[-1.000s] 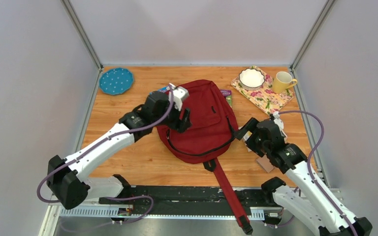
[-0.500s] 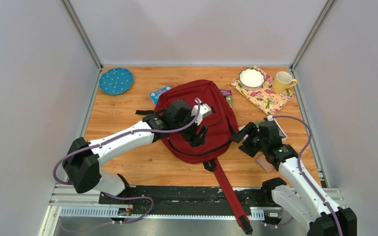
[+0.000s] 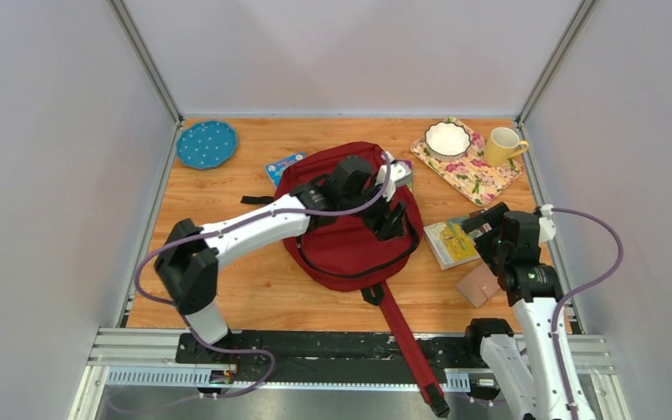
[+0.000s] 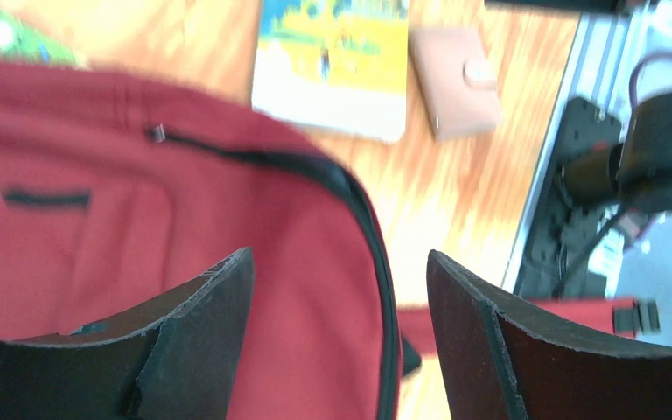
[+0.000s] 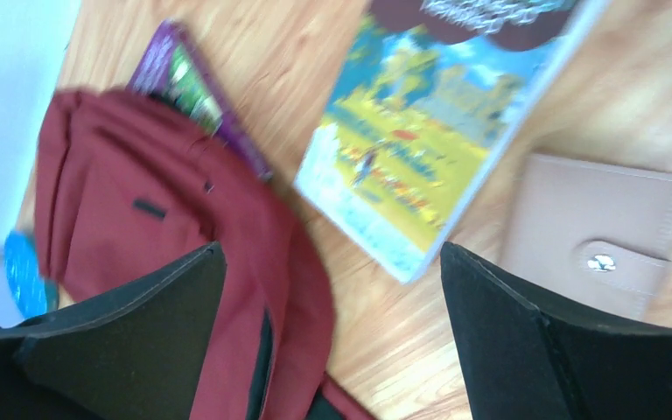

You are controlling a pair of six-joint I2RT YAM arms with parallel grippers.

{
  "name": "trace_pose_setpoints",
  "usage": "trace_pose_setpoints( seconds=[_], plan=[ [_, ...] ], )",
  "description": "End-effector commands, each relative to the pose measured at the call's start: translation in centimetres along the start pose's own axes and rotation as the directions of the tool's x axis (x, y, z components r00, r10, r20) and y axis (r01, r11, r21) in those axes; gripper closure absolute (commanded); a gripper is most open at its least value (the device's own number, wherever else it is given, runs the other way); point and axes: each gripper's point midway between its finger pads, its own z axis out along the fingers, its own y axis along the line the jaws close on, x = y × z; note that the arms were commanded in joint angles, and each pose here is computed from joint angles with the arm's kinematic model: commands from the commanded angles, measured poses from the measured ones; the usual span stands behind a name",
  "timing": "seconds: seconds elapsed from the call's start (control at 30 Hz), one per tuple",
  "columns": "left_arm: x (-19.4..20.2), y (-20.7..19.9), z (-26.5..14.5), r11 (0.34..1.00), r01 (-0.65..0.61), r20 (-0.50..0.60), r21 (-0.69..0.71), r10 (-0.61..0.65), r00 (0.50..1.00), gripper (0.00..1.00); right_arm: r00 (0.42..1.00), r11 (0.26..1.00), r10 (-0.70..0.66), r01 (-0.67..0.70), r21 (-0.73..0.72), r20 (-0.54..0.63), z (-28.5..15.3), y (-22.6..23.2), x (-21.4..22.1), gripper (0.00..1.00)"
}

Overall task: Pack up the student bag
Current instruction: Pick up the book from the center of the board.

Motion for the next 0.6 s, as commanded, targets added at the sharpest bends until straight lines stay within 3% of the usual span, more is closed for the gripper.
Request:
trace_pose_setpoints(
  seconds=[0.0,0.07,0.13,0.17,0.3,0.57],
  plan=[
    [-6.8,-0.3,3.9,0.992,-0.084,0.133,0.089,0.072,0.988,0.2,0.996,0.98,0.065,-0.077,0.183,0.068,0.4,-4.9,-2.5,0.04],
    [-10.2,-0.7,5.1,0.984,-0.132,0.198,0.123,0.107,0.974,0.2,0.989,0.97,0.126,-0.14,0.201,0.077,1.1,-6.2,-2.8,0.04],
    [-9.7,0.1,8.2,0.98,-0.127,0.181,0.154,0.098,0.979,0.2,0.984,0.97,0.174,-0.177,0.166,0.033,1.9,-6.2,-2.2,0.04],
    [-11.7,0.0,8.6,0.974,-0.158,0.229,0.161,0.119,0.966,0.2,0.978,0.961,0.207,-0.209,0.18,0.032,2.3,-7.0,-2.1,0.04],
    [-10.3,1.9,13.3,0.973,-0.166,0.231,0.164,0.125,0.965,0.18,0.972,0.96,0.236,-0.236,0.152,0.023,3.3,-7.7,-1.7,0.03],
    [-6.5,3.5,18.2,0.968,-0.133,0.218,0.213,0.085,0.972,0.1,0.976,0.97,0.218,-0.216,0.114,-0.01,5.0,-8.0,-0.8,0.03]
  ],
)
